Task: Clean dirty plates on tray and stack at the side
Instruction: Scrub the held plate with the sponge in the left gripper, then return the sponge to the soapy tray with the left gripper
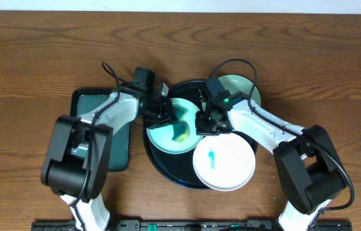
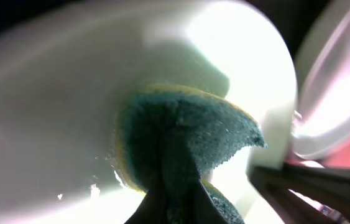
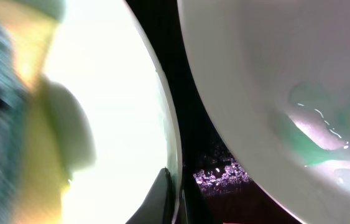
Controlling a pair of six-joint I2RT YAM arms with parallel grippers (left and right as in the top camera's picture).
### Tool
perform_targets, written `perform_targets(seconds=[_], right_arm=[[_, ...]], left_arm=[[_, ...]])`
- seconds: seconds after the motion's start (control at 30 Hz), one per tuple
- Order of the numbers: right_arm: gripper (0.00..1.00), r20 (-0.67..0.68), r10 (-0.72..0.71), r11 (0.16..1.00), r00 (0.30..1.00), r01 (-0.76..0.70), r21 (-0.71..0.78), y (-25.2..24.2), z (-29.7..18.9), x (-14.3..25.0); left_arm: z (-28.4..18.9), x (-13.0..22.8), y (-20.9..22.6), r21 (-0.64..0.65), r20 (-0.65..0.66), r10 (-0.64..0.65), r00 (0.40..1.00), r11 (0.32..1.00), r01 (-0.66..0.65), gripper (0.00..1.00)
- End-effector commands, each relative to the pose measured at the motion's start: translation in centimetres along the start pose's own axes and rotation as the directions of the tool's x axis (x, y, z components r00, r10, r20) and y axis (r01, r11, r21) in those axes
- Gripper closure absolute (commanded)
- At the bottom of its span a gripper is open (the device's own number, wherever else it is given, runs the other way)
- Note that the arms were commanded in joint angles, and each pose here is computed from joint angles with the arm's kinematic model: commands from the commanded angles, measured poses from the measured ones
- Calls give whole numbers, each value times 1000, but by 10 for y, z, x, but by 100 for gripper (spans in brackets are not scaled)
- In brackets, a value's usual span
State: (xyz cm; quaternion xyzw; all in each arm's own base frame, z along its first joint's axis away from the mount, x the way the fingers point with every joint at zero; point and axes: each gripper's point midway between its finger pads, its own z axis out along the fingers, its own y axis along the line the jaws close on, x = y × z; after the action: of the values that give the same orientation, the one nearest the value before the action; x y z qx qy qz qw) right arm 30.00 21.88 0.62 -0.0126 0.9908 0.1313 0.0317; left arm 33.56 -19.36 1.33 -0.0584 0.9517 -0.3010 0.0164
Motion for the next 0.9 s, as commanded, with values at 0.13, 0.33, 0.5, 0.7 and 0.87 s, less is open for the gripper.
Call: perform_targets(seconds=[0.13,0.33,0.5,0.7,0.87], right_arm=[[99,-56,-11,999,998,13,34,-8,9,16],[99,-53,-12,999,999,14,32,-8,9,16],[99,-50,-13,999,999,14,30,-8,9,15],[99,-47,-13,999,999,15,29,-7,9,14],[99,-40,-15,1000,999,16,24,-6,9,12]], left_arm=[[-54,-45,75,-457,238,118,964,889,4,93],[-65,-22,94,-558,163,97,982,830,11,93],[-78,-20,76,-541,186,134,973,841,-12,93],[-115,-10,42,-507,245,193,950,861,-44,93],[-148,2,44,-512,289,165,943,859,6,93]])
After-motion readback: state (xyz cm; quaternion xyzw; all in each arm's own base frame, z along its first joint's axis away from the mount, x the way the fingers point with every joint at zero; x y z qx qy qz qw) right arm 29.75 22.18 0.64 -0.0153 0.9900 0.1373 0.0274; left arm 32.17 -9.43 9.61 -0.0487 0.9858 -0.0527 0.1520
